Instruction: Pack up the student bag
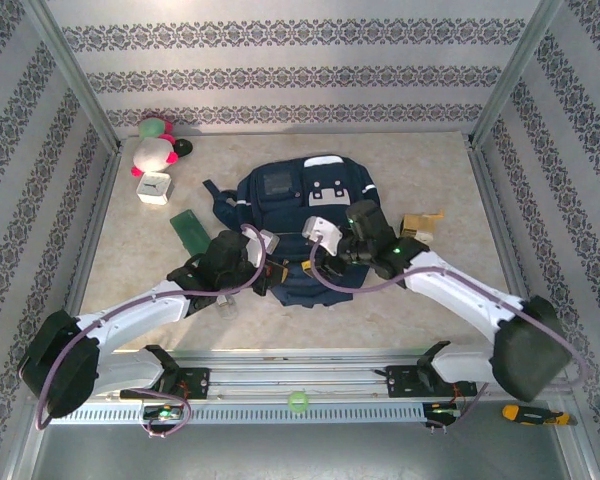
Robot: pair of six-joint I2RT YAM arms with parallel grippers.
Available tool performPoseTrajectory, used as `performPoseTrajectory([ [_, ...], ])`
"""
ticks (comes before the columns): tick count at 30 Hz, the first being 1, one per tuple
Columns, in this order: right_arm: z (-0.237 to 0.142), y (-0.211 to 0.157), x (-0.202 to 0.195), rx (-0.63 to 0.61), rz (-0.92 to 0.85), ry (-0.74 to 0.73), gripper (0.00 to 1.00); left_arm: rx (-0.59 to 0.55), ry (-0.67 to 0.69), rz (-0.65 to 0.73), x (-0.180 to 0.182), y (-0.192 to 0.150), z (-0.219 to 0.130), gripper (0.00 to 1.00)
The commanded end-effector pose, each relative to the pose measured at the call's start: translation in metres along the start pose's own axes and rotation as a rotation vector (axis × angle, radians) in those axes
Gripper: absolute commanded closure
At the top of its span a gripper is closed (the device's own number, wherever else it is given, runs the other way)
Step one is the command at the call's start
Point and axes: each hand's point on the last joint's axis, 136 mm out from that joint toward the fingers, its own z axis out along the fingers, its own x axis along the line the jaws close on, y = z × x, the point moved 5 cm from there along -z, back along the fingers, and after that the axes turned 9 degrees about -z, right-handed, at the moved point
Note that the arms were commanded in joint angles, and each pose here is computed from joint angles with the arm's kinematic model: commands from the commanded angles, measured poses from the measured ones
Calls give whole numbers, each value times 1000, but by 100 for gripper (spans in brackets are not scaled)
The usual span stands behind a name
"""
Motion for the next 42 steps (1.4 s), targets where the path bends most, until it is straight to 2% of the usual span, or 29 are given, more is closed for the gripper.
performPoseTrajectory([
  [1, 13, 10, 2, -36, -154, 88, 31, -106, -85, 76, -17, 21, -11, 100],
  [3, 22, -1, -4, 13, -160, 82, 35, -118, -56, 55, -14, 22, -11, 100],
  [4, 23, -3, -8, 24, -155, 73, 43, -118, -28, 42, -9, 22, -11, 100],
  [6, 20, 2, -14, 2, -145, 66, 69, -100, 58, 11, 3, 19, -10, 100],
  [10, -1, 22, -14, -100, -183, 90, 100, -104, 212, -82, 35, 19, -15, 100],
  [12, -12, 28, -15, -143, -207, 102, 100, -113, 283, -143, 54, 20, -20, 100],
  [16, -33, 32, -16, -235, -233, 168, 100, -127, 372, -177, 83, 29, -28, 99],
  [22, -60, 45, -13, -347, -291, 215, 100, -170, 469, -217, 127, 67, -25, 98],
  [25, -69, 51, -22, -364, -265, 172, 100, -184, 515, -248, 153, 87, -18, 99],
  [29, -68, 50, -43, -296, -225, 39, 100, -197, 547, -269, 180, 110, -5, 96],
  [31, -64, 47, -55, -263, -210, -35, 100, -204, 539, -263, 181, 122, -1, 88],
  [35, -53, 41, -78, -245, -213, -113, 100, -226, 462, -288, 160, 131, -12, 58],
  [38, -45, 35, -93, -261, -201, -81, 100, -267, 435, -343, 140, 121, -35, 47],
  [41, -40, 35, -91, -287, -198, 8, 100, -274, 503, -438, 134, 100, -61, 40],
  [42, -41, 38, -86, -301, -190, 38, 96, -270, 542, -479, 133, 92, -69, 36],
])
